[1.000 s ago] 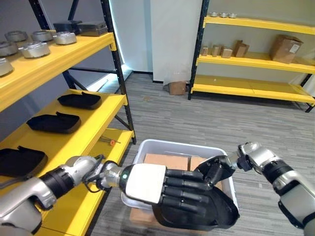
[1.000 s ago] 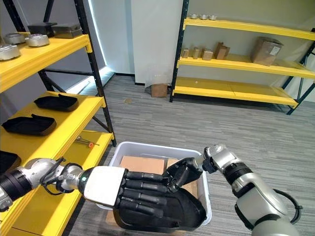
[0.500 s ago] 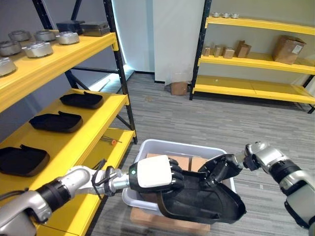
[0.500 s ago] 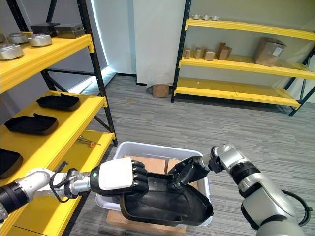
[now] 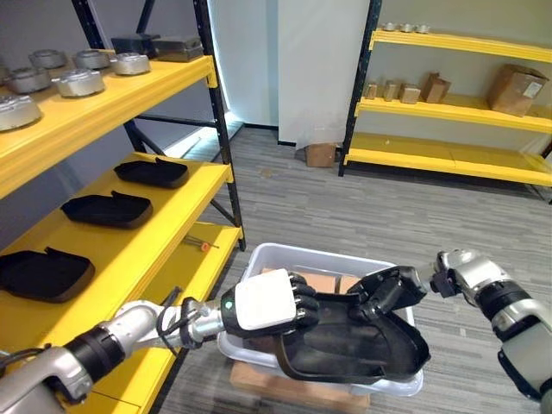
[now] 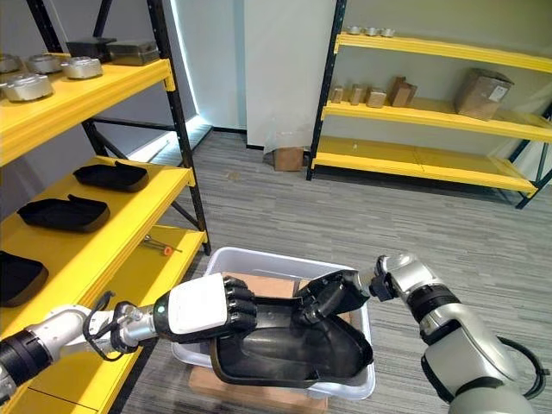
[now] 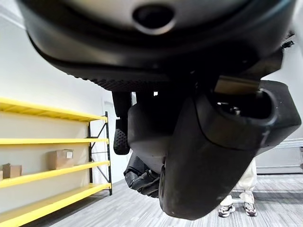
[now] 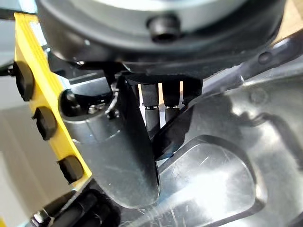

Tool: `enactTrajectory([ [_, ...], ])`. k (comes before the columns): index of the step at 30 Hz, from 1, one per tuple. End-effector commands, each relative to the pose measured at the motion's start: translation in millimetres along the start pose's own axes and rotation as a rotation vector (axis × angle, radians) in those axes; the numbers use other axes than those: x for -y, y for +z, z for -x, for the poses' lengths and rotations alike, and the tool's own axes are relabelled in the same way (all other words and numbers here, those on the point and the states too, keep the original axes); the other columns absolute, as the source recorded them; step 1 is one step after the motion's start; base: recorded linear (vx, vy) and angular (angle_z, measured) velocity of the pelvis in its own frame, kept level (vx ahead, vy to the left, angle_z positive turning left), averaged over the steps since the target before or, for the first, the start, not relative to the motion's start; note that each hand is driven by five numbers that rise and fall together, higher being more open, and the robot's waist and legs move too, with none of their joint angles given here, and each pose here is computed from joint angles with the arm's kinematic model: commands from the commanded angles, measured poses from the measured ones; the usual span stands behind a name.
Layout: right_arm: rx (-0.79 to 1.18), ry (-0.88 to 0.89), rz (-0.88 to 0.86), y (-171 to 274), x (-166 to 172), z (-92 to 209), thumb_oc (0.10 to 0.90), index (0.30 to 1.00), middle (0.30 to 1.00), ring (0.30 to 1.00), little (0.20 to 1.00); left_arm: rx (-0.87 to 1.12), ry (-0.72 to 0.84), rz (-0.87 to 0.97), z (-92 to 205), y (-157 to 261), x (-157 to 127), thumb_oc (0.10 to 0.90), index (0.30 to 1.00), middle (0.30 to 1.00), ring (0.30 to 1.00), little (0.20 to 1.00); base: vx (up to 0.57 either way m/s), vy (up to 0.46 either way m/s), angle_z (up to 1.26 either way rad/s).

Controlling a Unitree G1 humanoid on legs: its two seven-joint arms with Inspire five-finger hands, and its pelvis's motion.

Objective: Move parts from the plastic box to the shelf.

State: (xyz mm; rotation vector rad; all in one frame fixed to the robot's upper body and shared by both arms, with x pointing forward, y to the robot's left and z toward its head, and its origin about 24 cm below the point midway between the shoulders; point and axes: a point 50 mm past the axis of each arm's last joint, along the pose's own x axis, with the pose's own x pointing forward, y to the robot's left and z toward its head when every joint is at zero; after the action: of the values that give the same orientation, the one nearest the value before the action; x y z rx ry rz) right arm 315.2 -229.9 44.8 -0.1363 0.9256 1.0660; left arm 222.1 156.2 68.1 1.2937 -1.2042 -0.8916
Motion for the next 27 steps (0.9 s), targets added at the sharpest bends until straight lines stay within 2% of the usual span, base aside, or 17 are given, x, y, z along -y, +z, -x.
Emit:
enactTrajectory([
  [1, 0.384, 0.228, 0.174, 100, -25, -6, 0.400, 0.300, 0.300, 0.300, 0.300, 0.133, 0.440, -0.069, -71, -18, -50, 0.400, 0.300, 0.300, 0.300, 0.300, 0.00, 0.000, 0.00],
  [7, 0.409, 0.207, 0.151, 96, -24, -13, 0.400, 0.300, 0.300, 0.300, 0.300, 0.142, 0.468, -0.067, -86, -13, -54, 0.400, 0.300, 0.300, 0.300, 0.300, 0.00, 0.000, 0.00],
  [11, 0.468, 0.068, 0.113, 96, -15, -9, 0.400, 0.300, 0.300, 0.300, 0.300, 0.109, 0.473, -0.067, -83, -17, -54, 0.400, 0.300, 0.300, 0.300, 0.300, 0.00, 0.000, 0.00],
  [12, 0.497, -0.006, 0.087, 95, -10, -6, 0.624, 0.613, 0.613, 0.613, 0.613, 0.095, 0.478, -0.065, -81, -18, -54, 0.400, 0.300, 0.300, 0.300, 0.300, 0.00, 0.000, 0.00],
  [13, 0.519, -0.052, 0.085, 96, -7, -4, 0.900, 1.000, 1.000, 1.000, 1.000, 0.084, 0.480, -0.065, -81, -19, -55, 0.400, 0.300, 0.300, 0.300, 0.300, 0.00, 0.000, 0.00],
  [16, 0.545, -0.177, 0.068, 98, 1, 3, 0.900, 1.000, 1.000, 1.000, 1.000, 0.060, 0.485, -0.071, -79, -22, -57, 0.400, 0.300, 0.300, 0.300, 0.300, 0.00, 0.000, 0.00],
  [17, 0.538, -0.290, 0.044, 96, 8, 7, 0.900, 1.000, 1.000, 1.000, 1.000, 0.041, 0.494, -0.082, -77, -26, -59, 0.400, 0.300, 0.300, 0.300, 0.300, -0.01, 0.033, 0.00],
  [20, 0.534, -0.438, 0.008, 97, 16, 8, 0.900, 1.000, 1.000, 1.000, 1.000, 0.000, 0.494, -0.093, -73, -31, -57, 0.400, 0.300, 0.300, 0.300, 0.300, -0.01, 0.046, 0.01],
  [23, 0.489, -0.537, -0.023, 93, 21, 5, 0.900, 1.000, 1.000, 1.000, 1.000, -0.022, 0.491, -0.103, -71, -34, -55, 0.400, 0.300, 0.300, 0.300, 0.300, -0.02, 0.049, 0.03],
  [27, 0.523, -0.662, -0.094, 91, 27, 9, 0.900, 1.000, 1.000, 1.000, 1.000, -0.046, 0.488, -0.112, -65, -36, -52, 0.400, 0.300, 0.300, 0.300, 0.300, -0.02, 0.059, 0.02],
])
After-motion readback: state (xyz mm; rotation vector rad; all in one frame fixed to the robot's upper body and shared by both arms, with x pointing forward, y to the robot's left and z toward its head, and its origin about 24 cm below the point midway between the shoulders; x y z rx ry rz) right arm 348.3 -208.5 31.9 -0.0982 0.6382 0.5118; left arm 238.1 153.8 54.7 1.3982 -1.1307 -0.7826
